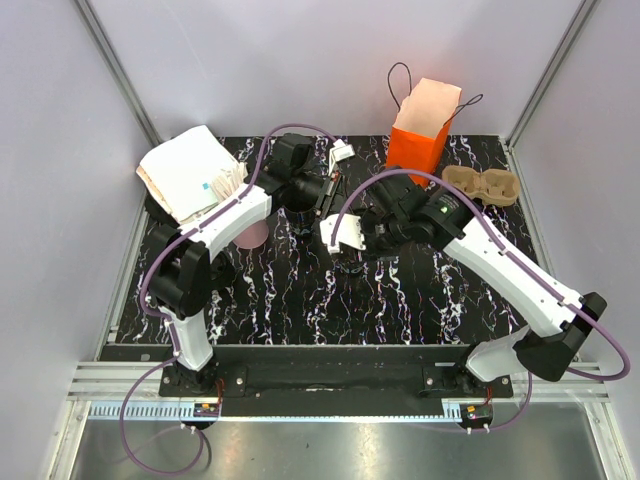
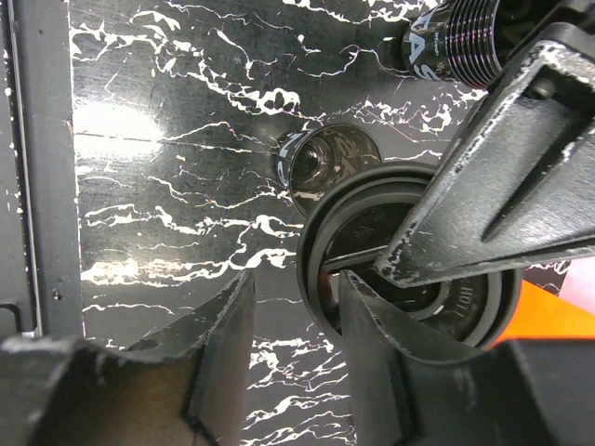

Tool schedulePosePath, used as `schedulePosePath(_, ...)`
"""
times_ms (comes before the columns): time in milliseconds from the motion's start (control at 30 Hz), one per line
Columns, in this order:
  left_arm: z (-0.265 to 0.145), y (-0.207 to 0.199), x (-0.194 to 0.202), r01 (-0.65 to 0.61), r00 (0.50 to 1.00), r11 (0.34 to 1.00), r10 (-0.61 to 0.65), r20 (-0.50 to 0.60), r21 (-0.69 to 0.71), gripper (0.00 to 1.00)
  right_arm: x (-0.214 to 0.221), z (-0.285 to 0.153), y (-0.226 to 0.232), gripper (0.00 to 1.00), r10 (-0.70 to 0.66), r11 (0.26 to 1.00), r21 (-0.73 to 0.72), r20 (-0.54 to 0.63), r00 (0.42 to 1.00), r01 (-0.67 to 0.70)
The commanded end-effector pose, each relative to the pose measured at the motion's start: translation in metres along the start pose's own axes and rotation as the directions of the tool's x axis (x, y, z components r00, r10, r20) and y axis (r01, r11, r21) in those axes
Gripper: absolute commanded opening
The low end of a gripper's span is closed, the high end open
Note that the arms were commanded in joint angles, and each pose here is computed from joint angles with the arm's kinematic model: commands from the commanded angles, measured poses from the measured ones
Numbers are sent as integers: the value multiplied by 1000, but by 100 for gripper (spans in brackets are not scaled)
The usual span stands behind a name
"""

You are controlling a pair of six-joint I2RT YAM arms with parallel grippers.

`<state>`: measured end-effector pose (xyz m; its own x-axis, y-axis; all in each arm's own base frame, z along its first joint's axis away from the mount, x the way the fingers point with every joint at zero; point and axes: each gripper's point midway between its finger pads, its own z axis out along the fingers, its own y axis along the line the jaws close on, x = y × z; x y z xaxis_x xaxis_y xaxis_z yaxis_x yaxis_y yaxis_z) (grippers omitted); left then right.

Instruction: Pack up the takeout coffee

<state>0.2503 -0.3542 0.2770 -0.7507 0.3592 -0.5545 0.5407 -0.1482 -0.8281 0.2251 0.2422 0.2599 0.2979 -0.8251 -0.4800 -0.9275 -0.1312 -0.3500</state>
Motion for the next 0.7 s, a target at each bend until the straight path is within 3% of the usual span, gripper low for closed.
schedulePosePath(0, 0, -13, -1, -40, 999, 998, 40, -13, 45, 17, -2, 4, -9, 45, -7, 999, 47, -5, 1000, 7)
schedulePosePath(367, -1, -18, 0, -37, 999, 997, 38, -16, 72, 17, 0, 6, -15, 29, -8, 997, 81, -13, 1000, 9)
schedulePosePath(667, -1, -19, -1, -37, 999, 996, 38, -17, 76, 17, -1, 4, -12, 7, -12, 997, 80, -10, 1000, 13)
